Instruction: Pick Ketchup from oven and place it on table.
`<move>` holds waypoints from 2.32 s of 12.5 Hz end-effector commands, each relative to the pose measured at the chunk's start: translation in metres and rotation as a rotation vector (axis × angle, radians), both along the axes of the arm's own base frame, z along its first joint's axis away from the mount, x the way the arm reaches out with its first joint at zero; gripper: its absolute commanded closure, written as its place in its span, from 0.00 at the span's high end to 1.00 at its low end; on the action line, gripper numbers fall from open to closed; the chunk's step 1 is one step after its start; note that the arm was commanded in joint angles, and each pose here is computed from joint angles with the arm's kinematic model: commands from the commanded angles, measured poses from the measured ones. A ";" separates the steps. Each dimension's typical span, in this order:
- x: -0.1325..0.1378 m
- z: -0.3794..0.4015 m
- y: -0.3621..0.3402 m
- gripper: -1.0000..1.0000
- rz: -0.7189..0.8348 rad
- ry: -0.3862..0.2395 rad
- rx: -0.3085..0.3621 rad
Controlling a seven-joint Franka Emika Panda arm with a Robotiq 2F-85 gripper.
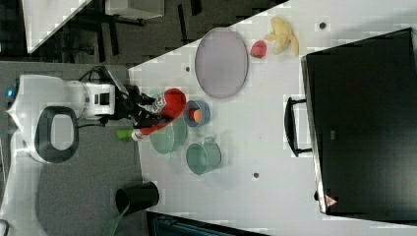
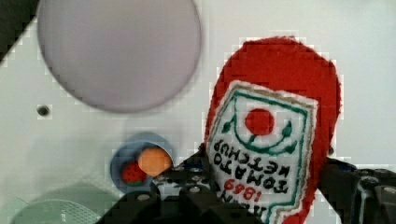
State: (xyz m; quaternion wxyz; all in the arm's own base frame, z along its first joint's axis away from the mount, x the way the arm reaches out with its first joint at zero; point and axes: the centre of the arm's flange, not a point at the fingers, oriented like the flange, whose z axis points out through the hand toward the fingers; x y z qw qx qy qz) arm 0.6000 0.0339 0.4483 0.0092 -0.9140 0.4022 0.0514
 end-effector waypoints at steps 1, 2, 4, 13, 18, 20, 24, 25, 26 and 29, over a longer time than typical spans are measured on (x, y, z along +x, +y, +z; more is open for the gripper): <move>-0.014 -0.066 -0.068 0.63 -0.067 -0.031 -0.042; -0.025 -0.096 -0.065 0.63 -0.065 -0.032 -0.045; -0.041 -0.137 -0.061 0.63 -0.072 -0.050 -0.055; -0.066 -0.227 -0.060 0.83 -0.058 -0.025 -0.087; -0.035 -0.162 -0.064 1.00 -0.137 -0.123 -0.079; -0.024 -0.114 -0.068 1.00 -0.144 -0.126 -0.071; -0.003 0.048 -0.070 1.00 -0.142 -0.126 -0.055; 0.000 0.083 -0.070 1.00 -0.140 -0.147 -0.055; 0.002 0.102 -0.068 1.00 -0.137 -0.162 -0.054; -0.005 0.141 -0.067 1.00 -0.134 -0.149 -0.053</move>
